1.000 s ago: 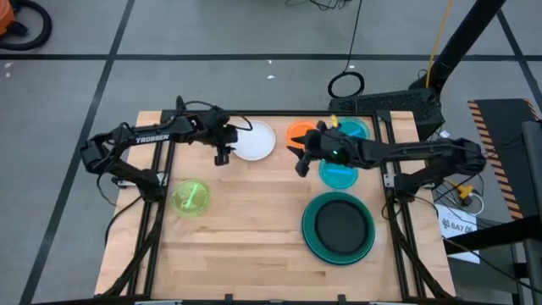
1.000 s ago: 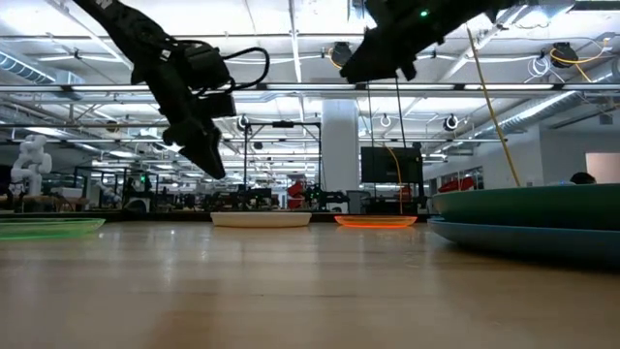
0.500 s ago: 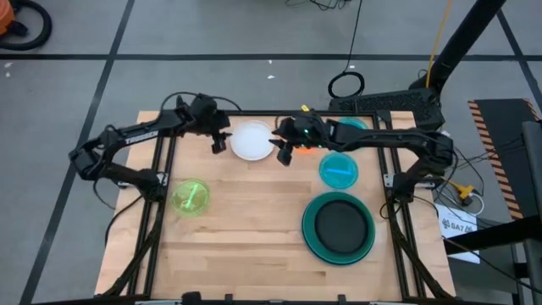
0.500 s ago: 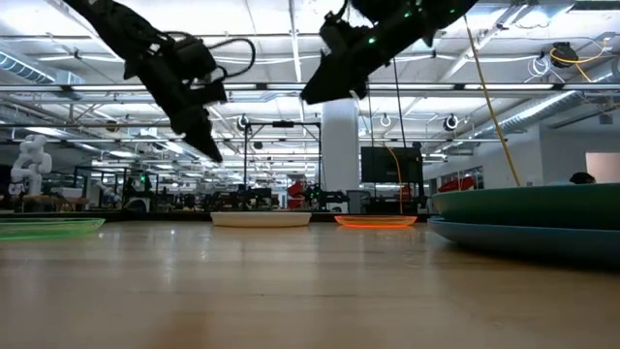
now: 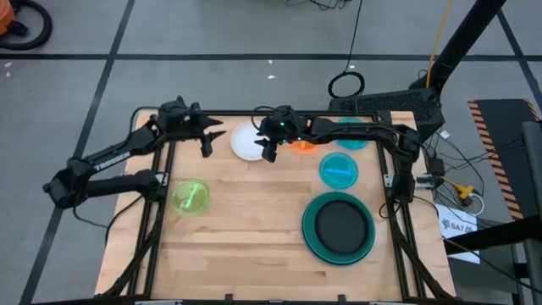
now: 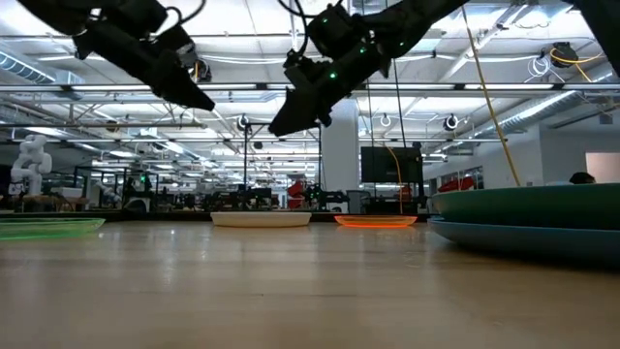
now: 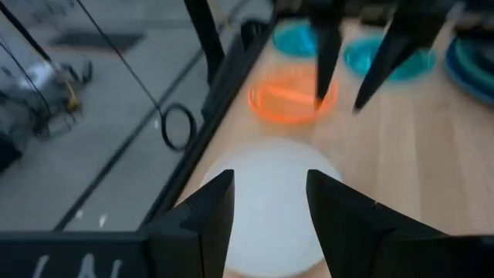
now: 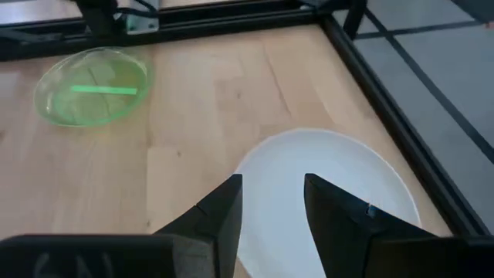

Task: Stack plastic plates
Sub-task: Stack the white plate on top of the black plate

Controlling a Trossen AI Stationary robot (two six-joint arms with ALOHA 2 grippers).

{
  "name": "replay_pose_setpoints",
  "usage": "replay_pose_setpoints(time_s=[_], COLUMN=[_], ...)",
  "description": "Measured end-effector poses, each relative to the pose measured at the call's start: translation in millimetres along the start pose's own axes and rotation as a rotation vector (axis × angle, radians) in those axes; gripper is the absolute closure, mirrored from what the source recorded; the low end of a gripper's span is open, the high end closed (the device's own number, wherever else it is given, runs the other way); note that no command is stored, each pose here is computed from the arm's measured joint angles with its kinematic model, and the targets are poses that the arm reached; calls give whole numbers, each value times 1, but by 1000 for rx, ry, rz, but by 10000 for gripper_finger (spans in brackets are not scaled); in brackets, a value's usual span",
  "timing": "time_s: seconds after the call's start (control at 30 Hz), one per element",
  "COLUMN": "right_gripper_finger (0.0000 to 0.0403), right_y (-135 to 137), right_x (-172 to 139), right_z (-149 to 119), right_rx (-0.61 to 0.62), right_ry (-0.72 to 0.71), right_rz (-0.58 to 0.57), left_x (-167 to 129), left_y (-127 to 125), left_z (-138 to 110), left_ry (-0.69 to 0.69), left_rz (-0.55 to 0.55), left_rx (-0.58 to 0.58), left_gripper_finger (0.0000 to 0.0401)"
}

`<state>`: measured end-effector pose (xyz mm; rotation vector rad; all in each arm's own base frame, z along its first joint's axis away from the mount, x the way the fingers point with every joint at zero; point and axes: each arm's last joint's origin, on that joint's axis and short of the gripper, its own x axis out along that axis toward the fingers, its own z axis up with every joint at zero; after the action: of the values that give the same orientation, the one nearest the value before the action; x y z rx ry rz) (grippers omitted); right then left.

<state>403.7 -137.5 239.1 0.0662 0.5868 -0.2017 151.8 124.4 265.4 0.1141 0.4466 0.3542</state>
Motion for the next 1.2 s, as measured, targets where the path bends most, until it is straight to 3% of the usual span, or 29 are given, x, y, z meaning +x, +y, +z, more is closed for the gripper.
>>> replay_pose_setpoints(time_s=[0.23, 0.67, 1.0, 1.2], right_gripper_finger=[271, 271, 271, 271], right_y=[-4, 5, 14, 21], right_x=[31, 91, 92, 96], right_z=[-14, -31, -44, -49], right_rx=[-72, -24, 8, -1], right_ry=[50, 164, 333, 351], right_rz=[2, 32, 52, 62], left_x=[-20, -38, -38, -38], left_y=[-3, 2, 2, 2], left_z=[11, 19, 17, 17], left_ry=[-175, -252, -229, -227], left_rz=[56, 214, 208, 208], left_rx=[41, 35, 34, 35], left_gripper_finger=[231, 231, 231, 231])
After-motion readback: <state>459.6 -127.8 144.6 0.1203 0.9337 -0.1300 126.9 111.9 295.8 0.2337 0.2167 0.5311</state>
